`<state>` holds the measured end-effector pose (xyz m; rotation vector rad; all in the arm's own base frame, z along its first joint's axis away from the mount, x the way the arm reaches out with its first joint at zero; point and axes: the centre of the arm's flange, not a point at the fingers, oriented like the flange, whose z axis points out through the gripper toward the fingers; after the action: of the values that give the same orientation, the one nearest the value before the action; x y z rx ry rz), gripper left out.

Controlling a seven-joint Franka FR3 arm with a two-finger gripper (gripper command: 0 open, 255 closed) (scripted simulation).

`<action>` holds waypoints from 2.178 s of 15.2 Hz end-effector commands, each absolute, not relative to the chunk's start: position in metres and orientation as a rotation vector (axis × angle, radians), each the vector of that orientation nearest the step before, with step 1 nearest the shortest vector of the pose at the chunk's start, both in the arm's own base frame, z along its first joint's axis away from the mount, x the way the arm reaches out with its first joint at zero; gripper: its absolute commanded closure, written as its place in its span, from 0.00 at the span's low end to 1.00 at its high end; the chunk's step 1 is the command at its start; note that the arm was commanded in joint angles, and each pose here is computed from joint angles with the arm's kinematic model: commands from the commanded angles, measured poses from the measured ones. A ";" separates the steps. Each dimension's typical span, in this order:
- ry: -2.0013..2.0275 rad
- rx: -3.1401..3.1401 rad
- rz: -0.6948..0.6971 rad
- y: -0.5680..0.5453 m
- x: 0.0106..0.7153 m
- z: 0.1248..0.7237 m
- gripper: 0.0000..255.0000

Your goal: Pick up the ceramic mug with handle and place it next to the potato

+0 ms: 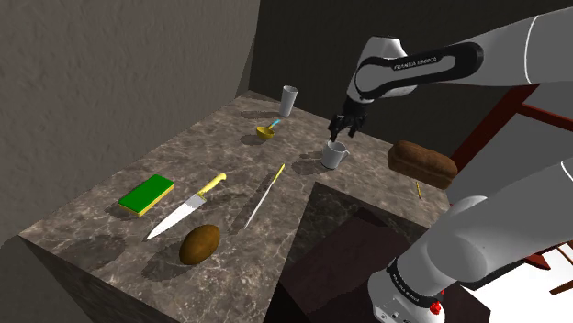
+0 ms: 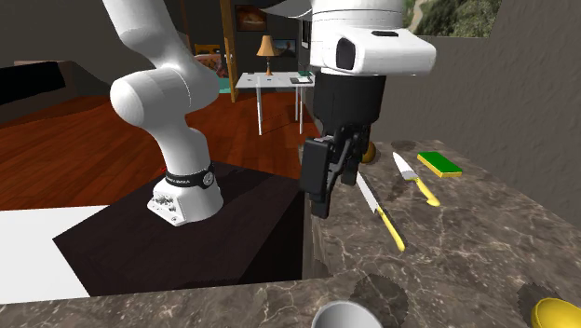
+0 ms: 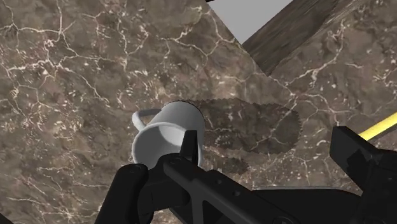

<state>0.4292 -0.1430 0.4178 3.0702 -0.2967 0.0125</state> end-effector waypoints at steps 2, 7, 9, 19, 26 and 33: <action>-0.304 3.065 0.014 -0.163 0.446 0.388 0.00; -0.319 3.058 0.013 -0.198 0.476 0.341 0.00; -0.324 3.055 0.013 -0.211 0.487 0.325 0.00; -0.324 3.055 0.013 -0.214 0.487 0.285 0.00; -0.324 3.055 0.013 -0.214 0.487 0.285 1.00; -0.324 3.055 0.013 -0.214 0.487 0.285 1.00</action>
<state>0.4866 -0.2137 0.2851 3.0551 -0.3239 0.0128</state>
